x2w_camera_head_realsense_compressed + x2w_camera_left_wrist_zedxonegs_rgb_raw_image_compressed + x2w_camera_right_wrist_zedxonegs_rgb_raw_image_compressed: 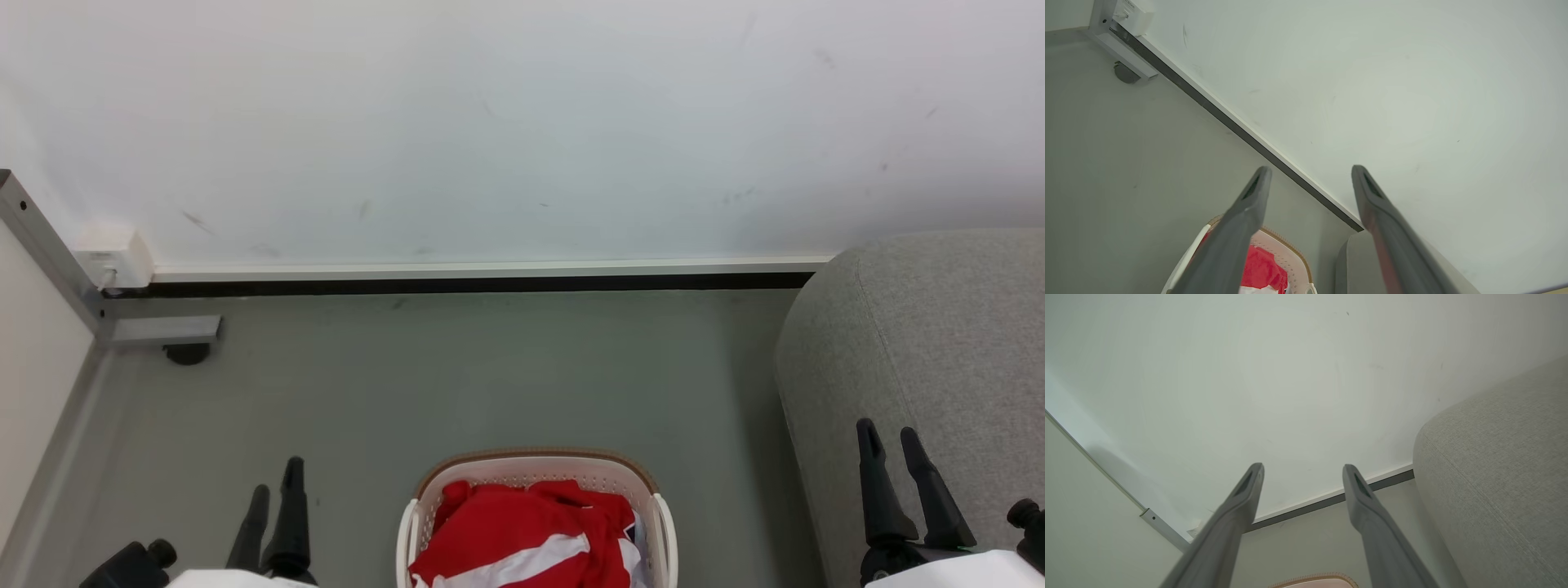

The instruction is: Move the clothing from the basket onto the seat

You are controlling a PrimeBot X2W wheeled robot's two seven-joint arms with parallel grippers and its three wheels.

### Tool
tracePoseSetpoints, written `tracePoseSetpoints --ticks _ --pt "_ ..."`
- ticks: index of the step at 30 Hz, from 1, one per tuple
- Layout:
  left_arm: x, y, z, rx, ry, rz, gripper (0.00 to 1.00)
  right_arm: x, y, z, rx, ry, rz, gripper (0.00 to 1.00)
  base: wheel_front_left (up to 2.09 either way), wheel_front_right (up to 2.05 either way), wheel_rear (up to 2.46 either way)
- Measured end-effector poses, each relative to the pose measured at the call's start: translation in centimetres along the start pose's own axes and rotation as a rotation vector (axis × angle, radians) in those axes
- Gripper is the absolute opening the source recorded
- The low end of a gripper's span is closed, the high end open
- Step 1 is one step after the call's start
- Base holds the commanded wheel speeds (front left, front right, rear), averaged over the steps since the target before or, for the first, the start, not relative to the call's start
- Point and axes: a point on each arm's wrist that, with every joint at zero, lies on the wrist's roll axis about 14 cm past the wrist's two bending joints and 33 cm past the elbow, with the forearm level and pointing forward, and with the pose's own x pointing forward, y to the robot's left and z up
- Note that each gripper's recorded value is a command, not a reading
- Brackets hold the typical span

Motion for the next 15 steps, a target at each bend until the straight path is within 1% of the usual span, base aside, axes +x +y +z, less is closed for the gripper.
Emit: tracePoseSetpoints --ticks 8,15 --pt "0.05 -0.44 -0.34 0.124 0.001 -0.027 1.0 -0.35 -0.46 -0.34 -0.114 0.011 -0.008 1.0 0.0 0.0 0.0" --pt "0.07 -0.8 -0.42 0.211 -0.008 -0.05 1.0 -0.72 -0.83 -0.77 -0.206 0.026 -0.014 1.0 0.0 0.0 0.0"
